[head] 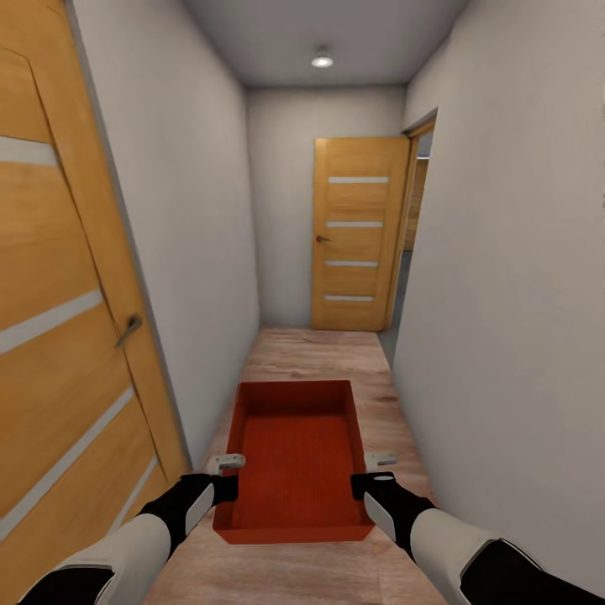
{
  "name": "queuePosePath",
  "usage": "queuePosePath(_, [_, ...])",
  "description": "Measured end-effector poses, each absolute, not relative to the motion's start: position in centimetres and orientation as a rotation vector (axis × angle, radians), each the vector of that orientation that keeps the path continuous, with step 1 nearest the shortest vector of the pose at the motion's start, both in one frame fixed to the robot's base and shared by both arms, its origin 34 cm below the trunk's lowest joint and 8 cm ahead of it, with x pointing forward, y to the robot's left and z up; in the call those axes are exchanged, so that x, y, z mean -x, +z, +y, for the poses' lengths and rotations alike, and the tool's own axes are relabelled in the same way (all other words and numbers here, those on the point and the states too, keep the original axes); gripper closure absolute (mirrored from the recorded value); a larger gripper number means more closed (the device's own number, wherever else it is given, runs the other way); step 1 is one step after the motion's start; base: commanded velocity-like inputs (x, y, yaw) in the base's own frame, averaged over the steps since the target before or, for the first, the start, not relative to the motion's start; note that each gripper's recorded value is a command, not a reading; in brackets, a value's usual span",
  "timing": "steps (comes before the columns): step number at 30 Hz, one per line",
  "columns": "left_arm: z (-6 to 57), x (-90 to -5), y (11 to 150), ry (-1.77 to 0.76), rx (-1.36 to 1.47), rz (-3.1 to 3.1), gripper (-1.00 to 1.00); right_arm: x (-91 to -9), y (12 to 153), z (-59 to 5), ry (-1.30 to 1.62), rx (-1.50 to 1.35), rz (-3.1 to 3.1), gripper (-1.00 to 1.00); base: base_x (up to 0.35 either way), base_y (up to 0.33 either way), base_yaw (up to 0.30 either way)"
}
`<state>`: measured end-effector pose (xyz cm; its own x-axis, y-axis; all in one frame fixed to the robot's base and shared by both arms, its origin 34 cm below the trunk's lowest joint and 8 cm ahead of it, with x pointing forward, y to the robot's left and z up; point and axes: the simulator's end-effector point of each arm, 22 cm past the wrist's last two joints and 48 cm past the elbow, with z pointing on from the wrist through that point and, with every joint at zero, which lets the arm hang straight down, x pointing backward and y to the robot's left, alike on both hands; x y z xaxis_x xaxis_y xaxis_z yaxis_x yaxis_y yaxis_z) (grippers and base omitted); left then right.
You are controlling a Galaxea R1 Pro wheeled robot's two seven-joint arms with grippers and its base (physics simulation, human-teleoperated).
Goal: Move the two storage containers from the living room to the garage. In the garage, place one container on the floor and stack the other container on top of it (either order is fine).
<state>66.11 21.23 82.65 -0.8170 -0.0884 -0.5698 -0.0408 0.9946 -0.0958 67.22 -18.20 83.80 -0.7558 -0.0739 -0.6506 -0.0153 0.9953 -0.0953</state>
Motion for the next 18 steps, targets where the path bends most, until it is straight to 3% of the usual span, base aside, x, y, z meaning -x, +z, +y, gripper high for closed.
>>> queuePosePath(5, [21.21,-66.12,82.66,-0.105,0.090,2.527,1.00,-67.22,83.80,-18.21,-0.109,0.062,2.426,1.00,0.323,0.000,-0.173])
queuePosePath(18, [21.25,-66.11,82.65,-0.105,0.090,2.527,1.00,-67.22,83.81,-18.18,-0.109,0.062,2.426,1.00,0.323,0.000,-0.010])
